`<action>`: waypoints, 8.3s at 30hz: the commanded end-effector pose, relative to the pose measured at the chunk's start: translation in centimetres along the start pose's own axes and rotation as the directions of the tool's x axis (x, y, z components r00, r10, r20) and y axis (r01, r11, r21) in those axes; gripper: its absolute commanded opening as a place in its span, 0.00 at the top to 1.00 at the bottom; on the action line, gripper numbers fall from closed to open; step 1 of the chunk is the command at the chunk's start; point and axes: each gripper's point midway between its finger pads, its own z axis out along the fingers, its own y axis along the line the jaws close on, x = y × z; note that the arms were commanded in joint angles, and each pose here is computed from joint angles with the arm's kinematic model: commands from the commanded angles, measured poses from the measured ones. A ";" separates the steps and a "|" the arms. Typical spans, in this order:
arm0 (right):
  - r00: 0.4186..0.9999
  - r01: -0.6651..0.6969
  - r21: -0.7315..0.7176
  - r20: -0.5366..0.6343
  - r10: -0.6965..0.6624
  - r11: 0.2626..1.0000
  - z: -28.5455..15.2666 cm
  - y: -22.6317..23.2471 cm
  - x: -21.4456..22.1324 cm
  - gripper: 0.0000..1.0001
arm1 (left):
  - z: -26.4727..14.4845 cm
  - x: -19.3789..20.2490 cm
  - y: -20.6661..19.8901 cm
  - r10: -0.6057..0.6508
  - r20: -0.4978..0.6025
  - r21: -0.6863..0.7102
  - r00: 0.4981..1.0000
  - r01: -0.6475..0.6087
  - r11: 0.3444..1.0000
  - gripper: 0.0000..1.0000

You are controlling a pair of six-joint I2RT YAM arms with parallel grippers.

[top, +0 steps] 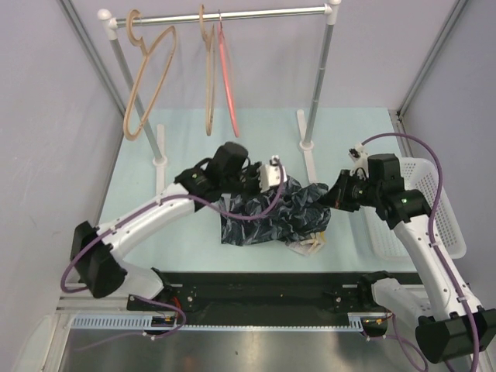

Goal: Place the shorts on the hanger

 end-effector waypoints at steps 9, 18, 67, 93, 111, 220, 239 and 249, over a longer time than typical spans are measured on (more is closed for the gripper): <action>0.998 -0.059 0.076 -0.014 0.061 0.995 0.6 -3.8 -0.9 1.00 | 4.8 6.7 -6.3 0.034 -0.095 0.142 0.995 -0.020 0.990 0.00; 0.998 -0.037 0.092 -0.038 0.040 0.995 0.7 -4.6 -0.5 0.98 | 9.6 9.2 -3.5 -0.042 -0.187 -0.135 0.982 0.016 0.991 0.06; 0.461 0.825 -0.376 0.017 -0.887 0.422 4.9 10.8 5.1 0.00 | -11.9 22.7 -1.1 -0.468 -0.294 -0.234 0.834 0.412 0.881 0.57; 0.656 0.590 -0.140 -0.491 -0.574 0.795 8.1 -9.2 6.6 0.24 | 0.5 9.3 -10.0 0.174 -0.152 0.383 0.973 -0.104 0.918 0.16; 0.698 0.586 -0.152 -0.405 -0.591 0.796 8.2 -9.0 4.7 0.15 | 5.7 10.5 -11.7 0.363 -0.135 0.571 0.922 -0.227 0.789 0.25; 0.080 0.994 0.075 -0.068 -0.994 0.075 4.8 -0.6 1.5 1.00 | -8.7 10.1 -0.3 -0.298 -0.134 -0.071 0.945 0.291 0.954 0.93; -0.001 0.890 0.454 0.099 -0.995 0.044 -10.5 16.2 -14.7 1.00 | -28.4 -10.1 5.6 0.061 0.184 -0.483 0.981 0.036 0.875 1.00; 0.030 0.930 0.366 -0.034 -0.999 0.015 -4.1 10.1 -10.8 1.00 | -22.9 -2.8 6.2 0.010 0.090 -0.515 0.996 0.038 0.856 1.00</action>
